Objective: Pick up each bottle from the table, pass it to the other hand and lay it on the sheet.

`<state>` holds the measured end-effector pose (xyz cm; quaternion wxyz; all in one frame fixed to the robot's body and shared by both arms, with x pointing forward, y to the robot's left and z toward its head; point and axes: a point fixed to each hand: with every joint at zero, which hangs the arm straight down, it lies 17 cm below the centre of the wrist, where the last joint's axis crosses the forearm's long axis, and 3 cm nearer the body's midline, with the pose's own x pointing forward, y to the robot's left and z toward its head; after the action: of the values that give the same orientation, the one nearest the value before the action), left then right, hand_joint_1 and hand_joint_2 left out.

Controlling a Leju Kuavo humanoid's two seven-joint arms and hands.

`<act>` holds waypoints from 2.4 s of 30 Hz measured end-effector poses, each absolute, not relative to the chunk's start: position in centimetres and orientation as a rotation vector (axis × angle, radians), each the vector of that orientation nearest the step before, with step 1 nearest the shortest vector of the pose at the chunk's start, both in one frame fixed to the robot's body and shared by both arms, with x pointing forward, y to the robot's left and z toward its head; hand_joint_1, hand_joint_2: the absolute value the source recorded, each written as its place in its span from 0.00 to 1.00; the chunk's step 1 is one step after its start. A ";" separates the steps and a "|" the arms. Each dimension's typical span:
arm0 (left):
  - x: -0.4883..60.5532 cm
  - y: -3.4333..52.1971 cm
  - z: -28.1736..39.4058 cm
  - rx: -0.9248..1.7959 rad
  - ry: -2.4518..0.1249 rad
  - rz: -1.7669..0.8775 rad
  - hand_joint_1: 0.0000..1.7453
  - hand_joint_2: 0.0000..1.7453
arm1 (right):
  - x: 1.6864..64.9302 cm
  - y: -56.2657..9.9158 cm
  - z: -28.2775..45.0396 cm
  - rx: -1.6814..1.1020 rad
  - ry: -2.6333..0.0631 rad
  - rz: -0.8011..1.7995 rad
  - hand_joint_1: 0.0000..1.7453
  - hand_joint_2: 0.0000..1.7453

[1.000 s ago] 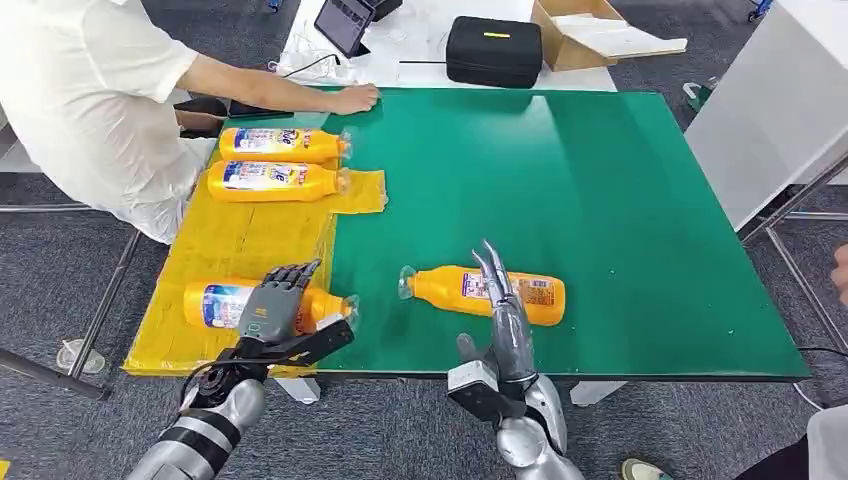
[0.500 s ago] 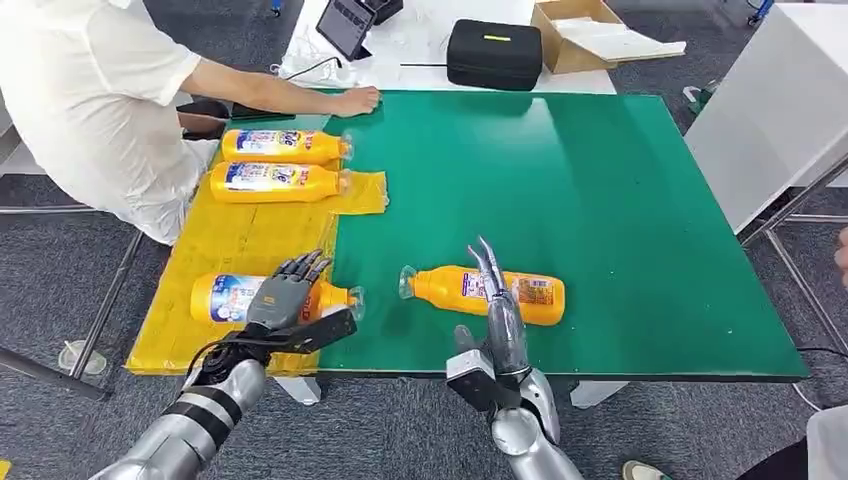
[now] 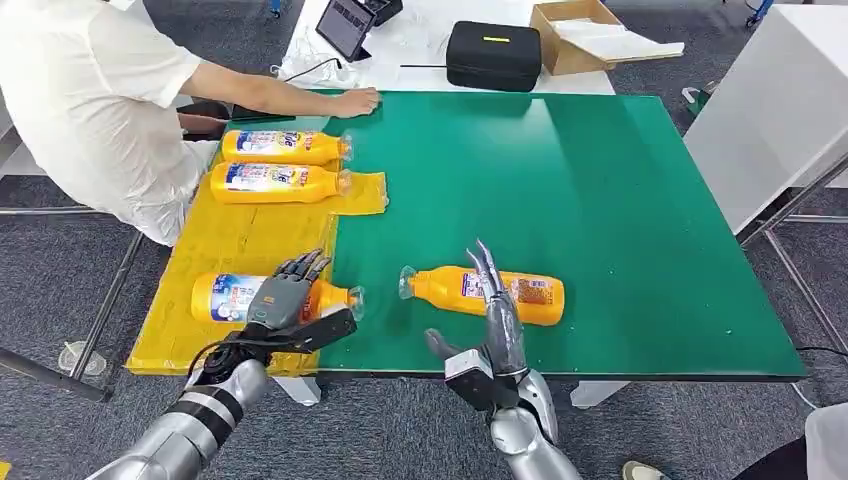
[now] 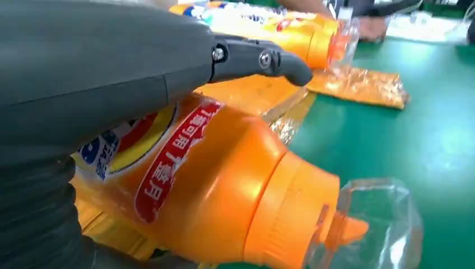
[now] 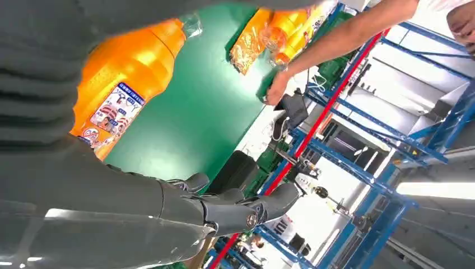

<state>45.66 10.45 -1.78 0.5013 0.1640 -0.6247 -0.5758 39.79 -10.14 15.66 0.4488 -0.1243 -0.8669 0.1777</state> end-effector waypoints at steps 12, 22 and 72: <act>45.5 8.5 -0.1 0.472 -1.613 -1.485 0.00 1.00 | 40.0 -9.8 15.4 -0.304 -2.141 0.447 0.00 1.00; 45.3 7.8 -0.2 0.461 -1.612 -1.527 0.00 1.00 | 40.1 -9.9 15.1 -0.304 -2.136 0.449 0.00 1.00; 34.6 0.3 16.1 0.072 -2.182 -0.963 0.00 1.00 | 41.5 -16.0 10.2 -0.839 -1.900 0.916 0.00 1.00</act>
<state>34.59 0.26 16.07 0.3687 0.0280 -0.8501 -0.3750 41.51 -16.02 10.17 0.4221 -0.3352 -0.7588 0.3657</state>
